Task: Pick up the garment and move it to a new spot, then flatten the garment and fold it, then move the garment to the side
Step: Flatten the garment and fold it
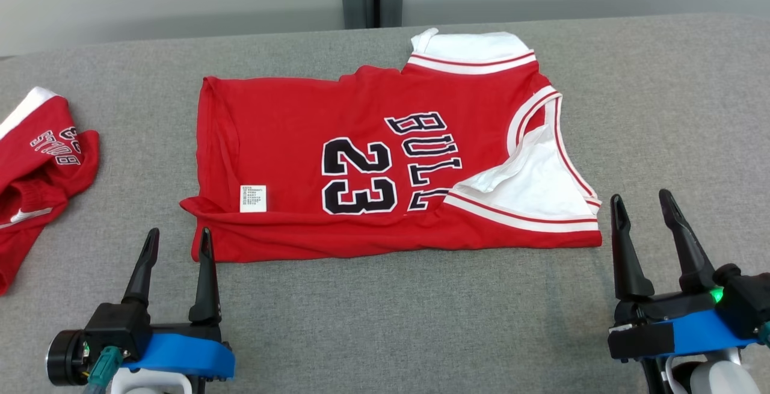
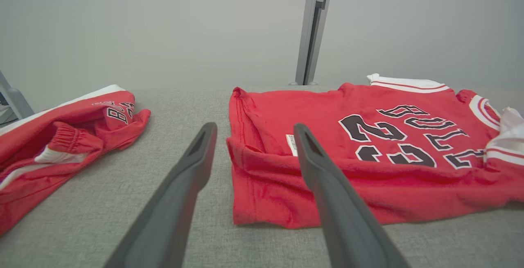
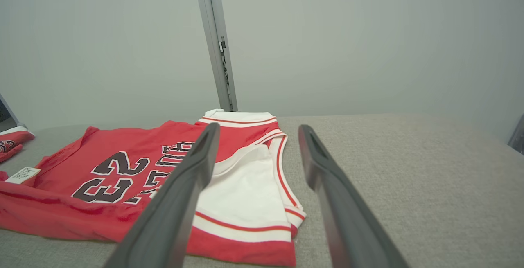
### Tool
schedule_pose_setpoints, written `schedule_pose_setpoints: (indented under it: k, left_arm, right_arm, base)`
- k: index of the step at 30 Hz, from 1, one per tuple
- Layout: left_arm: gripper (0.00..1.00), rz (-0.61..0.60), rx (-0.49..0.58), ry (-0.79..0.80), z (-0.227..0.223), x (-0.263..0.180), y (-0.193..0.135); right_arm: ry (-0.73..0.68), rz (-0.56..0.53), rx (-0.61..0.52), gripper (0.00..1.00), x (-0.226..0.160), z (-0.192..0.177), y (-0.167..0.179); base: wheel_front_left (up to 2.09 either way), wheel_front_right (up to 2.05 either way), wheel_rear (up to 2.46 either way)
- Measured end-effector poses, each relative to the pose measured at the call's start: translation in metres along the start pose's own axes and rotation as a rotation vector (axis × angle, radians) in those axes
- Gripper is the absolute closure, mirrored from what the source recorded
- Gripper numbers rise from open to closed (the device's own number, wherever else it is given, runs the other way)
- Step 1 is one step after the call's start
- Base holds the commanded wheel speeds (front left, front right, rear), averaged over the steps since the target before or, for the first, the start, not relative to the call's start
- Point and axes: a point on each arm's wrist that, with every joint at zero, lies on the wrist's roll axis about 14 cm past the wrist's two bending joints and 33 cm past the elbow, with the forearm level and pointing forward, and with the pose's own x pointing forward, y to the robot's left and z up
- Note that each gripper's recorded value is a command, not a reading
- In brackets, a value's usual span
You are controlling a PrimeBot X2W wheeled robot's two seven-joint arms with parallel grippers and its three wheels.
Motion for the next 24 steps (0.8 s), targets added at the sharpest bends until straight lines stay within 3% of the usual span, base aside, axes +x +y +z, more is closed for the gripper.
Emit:
schedule_pose_setpoints:
  k: [9, 23, 24]
  left_arm:
    - [0.0, -0.018, -0.019, 0.07, -0.017, -0.003, 0.0]
    - [0.0, -0.036, -0.155, 0.376, -0.091, 0.022, 0.005]
    - [0.05, -0.035, -0.17, 0.389, -0.093, 0.023, 0.005]
  right_arm:
    - [0.049, -0.009, 0.014, 0.0, -0.005, -0.009, 0.0]
    - [0.348, -0.073, 0.065, 0.0, 0.004, -0.103, -0.023]
    - [0.369, -0.067, 0.075, 0.0, 0.005, -0.109, -0.02]
  base:
    - [0.0, 0.0, 0.0]
    - [0.0, 0.0, 0.0]
    - [0.0, 0.0, 0.0]
